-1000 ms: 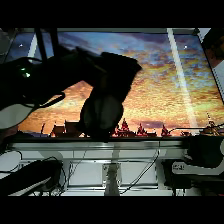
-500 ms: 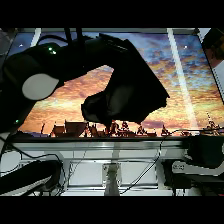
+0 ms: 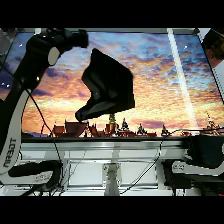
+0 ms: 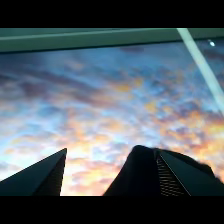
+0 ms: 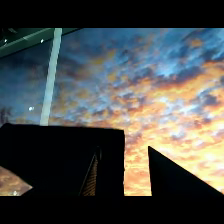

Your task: Fold the clothes and pants, and hang the long-sleeved shirts on hangers.

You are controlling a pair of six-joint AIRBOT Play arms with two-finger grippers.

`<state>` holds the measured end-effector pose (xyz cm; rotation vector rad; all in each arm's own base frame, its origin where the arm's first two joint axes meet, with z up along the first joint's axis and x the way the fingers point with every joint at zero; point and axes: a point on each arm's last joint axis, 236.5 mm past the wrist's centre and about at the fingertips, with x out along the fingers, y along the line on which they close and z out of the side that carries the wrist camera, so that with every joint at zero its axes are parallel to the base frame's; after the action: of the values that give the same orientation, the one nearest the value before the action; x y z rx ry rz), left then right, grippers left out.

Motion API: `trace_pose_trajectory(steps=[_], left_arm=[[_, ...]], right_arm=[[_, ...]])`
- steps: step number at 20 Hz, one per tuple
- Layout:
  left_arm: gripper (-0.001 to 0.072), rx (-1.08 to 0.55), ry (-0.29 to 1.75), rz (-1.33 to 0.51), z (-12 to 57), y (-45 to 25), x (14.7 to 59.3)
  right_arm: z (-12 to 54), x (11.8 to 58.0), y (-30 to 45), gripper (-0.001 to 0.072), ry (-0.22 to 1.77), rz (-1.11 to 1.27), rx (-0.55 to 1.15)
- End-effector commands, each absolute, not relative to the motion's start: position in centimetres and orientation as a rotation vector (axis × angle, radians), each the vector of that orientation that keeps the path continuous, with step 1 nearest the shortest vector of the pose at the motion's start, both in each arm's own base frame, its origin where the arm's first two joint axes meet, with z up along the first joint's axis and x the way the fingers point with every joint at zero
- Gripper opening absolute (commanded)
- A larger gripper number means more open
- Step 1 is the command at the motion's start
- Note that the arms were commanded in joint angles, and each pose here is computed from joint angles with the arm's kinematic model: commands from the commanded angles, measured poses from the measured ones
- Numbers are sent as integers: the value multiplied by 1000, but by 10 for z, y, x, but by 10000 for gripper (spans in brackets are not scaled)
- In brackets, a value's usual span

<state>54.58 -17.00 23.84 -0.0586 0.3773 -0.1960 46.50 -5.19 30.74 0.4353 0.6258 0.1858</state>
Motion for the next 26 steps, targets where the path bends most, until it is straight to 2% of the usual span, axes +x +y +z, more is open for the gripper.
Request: trace_pose_trajectory(steps=[1,4,5,7,8,10,13,15,17,20,21,22,23,24,26], left_arm=[[619,-350,372,-47,225,-116,576],[612,-354,356,-30,232,-104,575],[518,-355,352,-32,235,-104,574],[186,-357,346,-34,241,-104,570],[11,-363,363,-30,240,-104,566],[8,-333,448,8,227,-97,552],[5,-22,635,-4,187,-84,528],[5,115,736,-49,160,-83,509],[5,152,807,-99,132,-86,485],[5,180,947,-191,75,-89,419],[5,165,991,-233,57,-92,392],[5,140,1020,-267,46,-94,368],[5,107,1041,-296,38,-97,347],[5,73,1051,-326,34,-101,326],[5,54,1032,-361,37,-104,299]], right_arm=[[303,465,-52,346,641,178,464],[283,466,-52,333,689,176,487],[274,465,-52,288,714,178,496],[259,465,-51,16,762,195,480],[250,465,-51,21,789,211,464],[230,464,-47,18,852,258,434],[189,459,-17,16,985,434,451],[151,450,20,17,1077,597,491],[100,437,60,17,1168,724,523],[19,408,106,19,1351,845,532],[-4,401,119,39,1407,857,532],[-23,397,129,138,1455,865,507],[-39,393,138,288,1491,867,478],[-52,391,147,328,1514,868,442],[-73,393,160,328,1511,867,332]])
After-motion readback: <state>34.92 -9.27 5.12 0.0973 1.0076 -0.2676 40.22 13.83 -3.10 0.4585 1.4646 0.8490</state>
